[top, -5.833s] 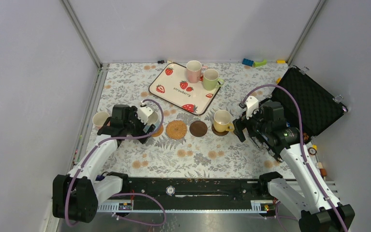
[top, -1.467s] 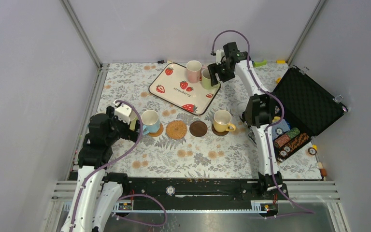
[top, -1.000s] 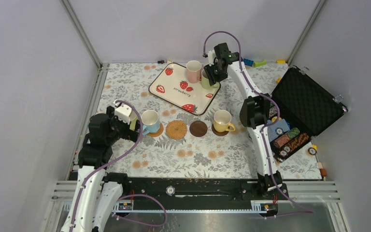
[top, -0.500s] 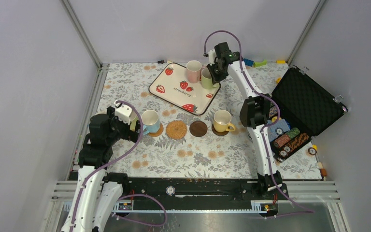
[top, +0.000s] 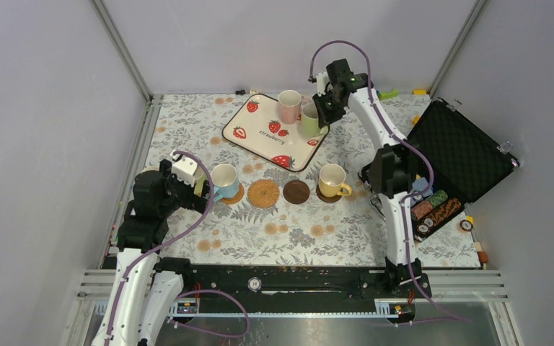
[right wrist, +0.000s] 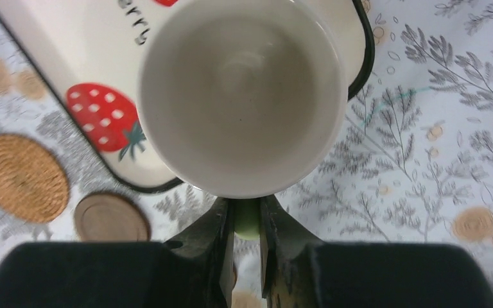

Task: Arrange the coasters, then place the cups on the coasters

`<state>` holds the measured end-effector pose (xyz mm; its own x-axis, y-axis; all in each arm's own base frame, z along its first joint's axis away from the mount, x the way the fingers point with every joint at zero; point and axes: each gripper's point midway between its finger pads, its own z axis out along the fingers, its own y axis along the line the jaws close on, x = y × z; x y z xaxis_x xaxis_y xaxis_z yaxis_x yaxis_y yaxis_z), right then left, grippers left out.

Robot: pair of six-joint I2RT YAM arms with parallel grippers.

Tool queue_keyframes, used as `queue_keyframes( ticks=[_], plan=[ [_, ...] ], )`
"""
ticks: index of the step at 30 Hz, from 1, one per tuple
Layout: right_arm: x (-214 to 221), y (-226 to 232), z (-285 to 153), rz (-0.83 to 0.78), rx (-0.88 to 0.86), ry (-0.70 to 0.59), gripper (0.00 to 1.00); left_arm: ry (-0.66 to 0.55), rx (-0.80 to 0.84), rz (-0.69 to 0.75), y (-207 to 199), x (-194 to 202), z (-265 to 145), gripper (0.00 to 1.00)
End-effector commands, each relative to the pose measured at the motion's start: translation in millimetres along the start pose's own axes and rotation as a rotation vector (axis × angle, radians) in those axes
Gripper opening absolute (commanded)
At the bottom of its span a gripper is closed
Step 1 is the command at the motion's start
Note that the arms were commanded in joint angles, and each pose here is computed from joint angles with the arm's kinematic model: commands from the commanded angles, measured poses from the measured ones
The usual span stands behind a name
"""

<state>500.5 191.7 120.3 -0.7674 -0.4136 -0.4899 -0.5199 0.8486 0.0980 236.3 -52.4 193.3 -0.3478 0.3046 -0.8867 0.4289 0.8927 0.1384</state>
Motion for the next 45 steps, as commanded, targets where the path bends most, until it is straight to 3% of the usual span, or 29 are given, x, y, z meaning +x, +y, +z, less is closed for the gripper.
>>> queue_keyframes(
  ticks=[1,7,13,20,31,45],
  plan=[
    [-55.9,45.6,-106.1,-0.08,-0.031,-0.286,0.0,-0.064,0.007,0.028,-0.1,-14.4,-1.4,0.99],
    [-39.4,107.2,-119.9,-0.213,-0.085,-0.338,0.0,-0.064,0.005,0.028,0.2,-14.6,-1.3,0.99],
    [-6.9,182.0,-107.0,-0.33,-0.185,-0.395,0.0,-0.064,-0.002,0.026,1.4,-14.1,-1.1,0.99],
    [26.3,233.4,-81.0,-0.388,-0.264,-0.342,0.0,-0.064,-0.006,0.027,2.1,-13.9,-0.9,0.99],
    [62.7,251.7,-38.0,-0.458,-0.273,-0.222,0.0,-0.068,-0.015,0.028,3.7,-13.7,-1.0,0.99],
    [77.2,247.4,-26.5,-0.516,-0.214,-0.174,0.0,-0.065,-0.015,0.027,3.8,-12.7,-0.3,0.99]
  ],
)
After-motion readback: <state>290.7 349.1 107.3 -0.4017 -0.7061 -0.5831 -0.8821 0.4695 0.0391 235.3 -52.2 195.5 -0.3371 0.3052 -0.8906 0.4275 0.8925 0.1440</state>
